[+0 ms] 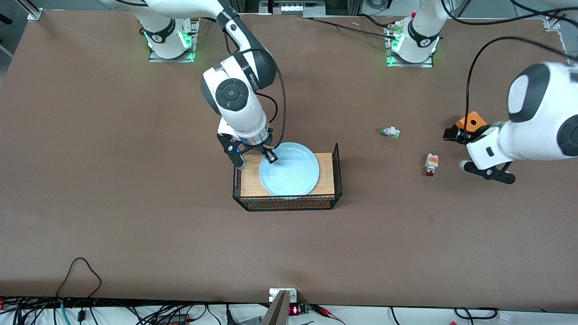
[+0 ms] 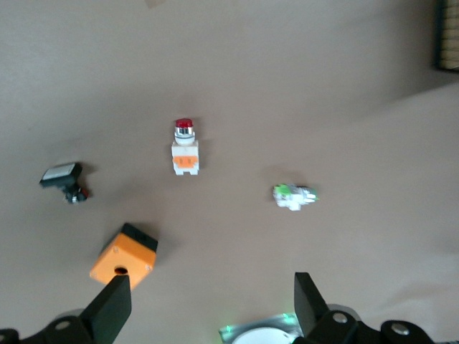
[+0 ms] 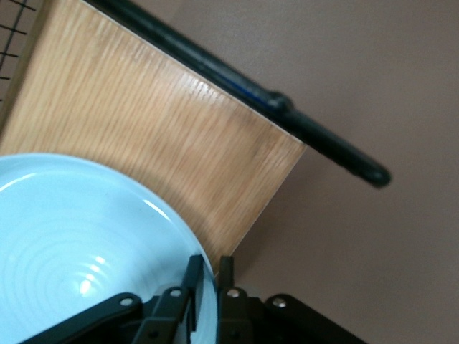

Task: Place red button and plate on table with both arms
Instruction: 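Lower the button onto the table while the right gripper grips the plate rim, then lift the plate out of the tray with the right gripper while the left gripper withdraws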

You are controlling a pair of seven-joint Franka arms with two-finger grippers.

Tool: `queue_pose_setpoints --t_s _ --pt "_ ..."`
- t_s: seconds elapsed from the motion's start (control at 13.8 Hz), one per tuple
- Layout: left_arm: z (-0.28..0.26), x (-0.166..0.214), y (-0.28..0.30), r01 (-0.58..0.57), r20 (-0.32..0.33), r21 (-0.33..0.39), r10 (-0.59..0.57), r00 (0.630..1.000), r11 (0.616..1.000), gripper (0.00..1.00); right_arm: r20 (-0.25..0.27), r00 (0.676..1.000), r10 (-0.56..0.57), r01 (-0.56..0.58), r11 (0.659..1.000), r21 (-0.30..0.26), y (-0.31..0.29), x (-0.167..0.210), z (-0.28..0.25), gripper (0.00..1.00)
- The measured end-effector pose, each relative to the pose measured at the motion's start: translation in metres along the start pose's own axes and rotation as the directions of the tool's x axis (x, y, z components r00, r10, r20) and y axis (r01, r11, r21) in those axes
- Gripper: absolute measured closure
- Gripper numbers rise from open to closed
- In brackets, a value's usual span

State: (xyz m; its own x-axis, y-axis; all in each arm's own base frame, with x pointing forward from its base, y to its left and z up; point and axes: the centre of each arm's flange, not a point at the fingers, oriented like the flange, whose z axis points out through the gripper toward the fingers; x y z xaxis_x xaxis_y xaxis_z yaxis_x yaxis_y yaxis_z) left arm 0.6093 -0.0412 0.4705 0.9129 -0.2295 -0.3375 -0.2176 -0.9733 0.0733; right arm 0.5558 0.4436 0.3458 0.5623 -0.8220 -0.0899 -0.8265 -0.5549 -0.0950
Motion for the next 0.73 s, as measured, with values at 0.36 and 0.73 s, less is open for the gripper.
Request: queue_pose_setpoints --t_s 0.36,0.73 --pt "-0.084 -0.037 0.000 0.090 -0.197 0.039 -0.081 0.977 0.995 0.00 0.008 1.000 -0.021 0.022 1.000 -0.019 0.002 -0.008 -0.020 0.94" --pt "-0.073 -0.067 0.006 0.125 -0.284 0.046 -0.107 0.953 0.991 0.00 0.078 0.997 0.002 -0.002 1.000 -0.001 0.017 0.017 -0.134 0.97"
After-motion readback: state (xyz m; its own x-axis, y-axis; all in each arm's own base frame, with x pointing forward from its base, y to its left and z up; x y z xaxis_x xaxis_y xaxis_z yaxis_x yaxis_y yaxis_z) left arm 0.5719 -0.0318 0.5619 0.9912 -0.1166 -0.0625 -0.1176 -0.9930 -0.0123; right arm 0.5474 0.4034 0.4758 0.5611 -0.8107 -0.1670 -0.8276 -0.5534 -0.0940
